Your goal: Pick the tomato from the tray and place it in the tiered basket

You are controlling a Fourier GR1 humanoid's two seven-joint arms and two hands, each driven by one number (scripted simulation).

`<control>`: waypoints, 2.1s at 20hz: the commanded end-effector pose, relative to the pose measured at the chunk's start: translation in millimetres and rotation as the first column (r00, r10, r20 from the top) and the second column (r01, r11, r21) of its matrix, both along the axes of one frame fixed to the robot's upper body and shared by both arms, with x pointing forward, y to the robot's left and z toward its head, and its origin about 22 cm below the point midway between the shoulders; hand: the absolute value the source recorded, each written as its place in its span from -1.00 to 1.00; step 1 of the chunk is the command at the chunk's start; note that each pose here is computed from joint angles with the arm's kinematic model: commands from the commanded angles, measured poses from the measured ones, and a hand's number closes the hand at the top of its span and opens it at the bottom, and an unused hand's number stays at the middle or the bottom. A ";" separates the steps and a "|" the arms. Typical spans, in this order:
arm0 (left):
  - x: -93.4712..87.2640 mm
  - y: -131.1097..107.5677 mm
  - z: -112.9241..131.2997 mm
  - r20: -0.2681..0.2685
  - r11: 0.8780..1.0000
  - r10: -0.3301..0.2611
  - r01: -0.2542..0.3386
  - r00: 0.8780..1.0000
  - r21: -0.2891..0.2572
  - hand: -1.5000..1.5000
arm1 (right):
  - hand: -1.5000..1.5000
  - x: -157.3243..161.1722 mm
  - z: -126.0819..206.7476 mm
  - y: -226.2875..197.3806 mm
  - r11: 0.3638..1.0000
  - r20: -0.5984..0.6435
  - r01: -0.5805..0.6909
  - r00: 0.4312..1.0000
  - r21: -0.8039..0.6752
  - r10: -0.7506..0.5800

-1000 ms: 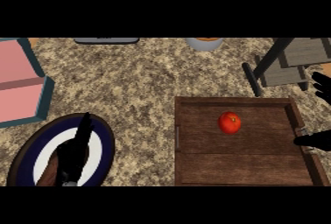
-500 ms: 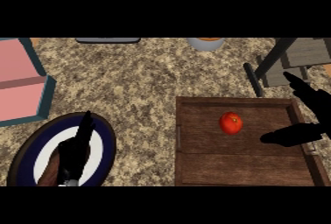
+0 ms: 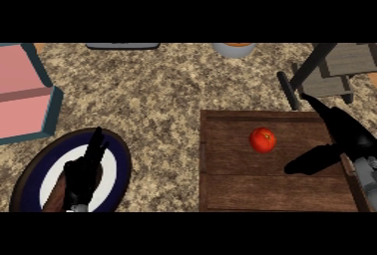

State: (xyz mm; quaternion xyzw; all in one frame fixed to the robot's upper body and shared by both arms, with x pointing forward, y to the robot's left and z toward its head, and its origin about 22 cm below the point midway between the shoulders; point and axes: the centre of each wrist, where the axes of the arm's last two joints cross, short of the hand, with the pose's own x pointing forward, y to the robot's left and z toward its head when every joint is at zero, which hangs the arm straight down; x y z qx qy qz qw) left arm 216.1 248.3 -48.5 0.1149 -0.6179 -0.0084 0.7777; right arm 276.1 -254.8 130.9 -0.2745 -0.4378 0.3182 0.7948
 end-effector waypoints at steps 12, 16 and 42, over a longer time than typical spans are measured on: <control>-5.5 7.4 -3.1 -0.031 1.000 -0.010 0.011 0.999 0.012 0.00 | -1.00 28.5 -15.1 49.2 0.994 -0.186 -0.068 0.981 -0.086 0.051; -1.3 4.7 -13.0 -0.034 1.000 -0.010 0.009 0.999 -0.009 0.00 | -1.00 59.1 -10.0 38.3 0.996 -0.235 -0.071 0.970 -0.062 0.054; -5.3 -4.3 -14.8 -0.026 1.000 -0.004 0.005 1.000 0.018 0.00 | -1.00 45.9 -83.3 34.4 0.995 -0.364 -0.103 0.926 0.016 0.102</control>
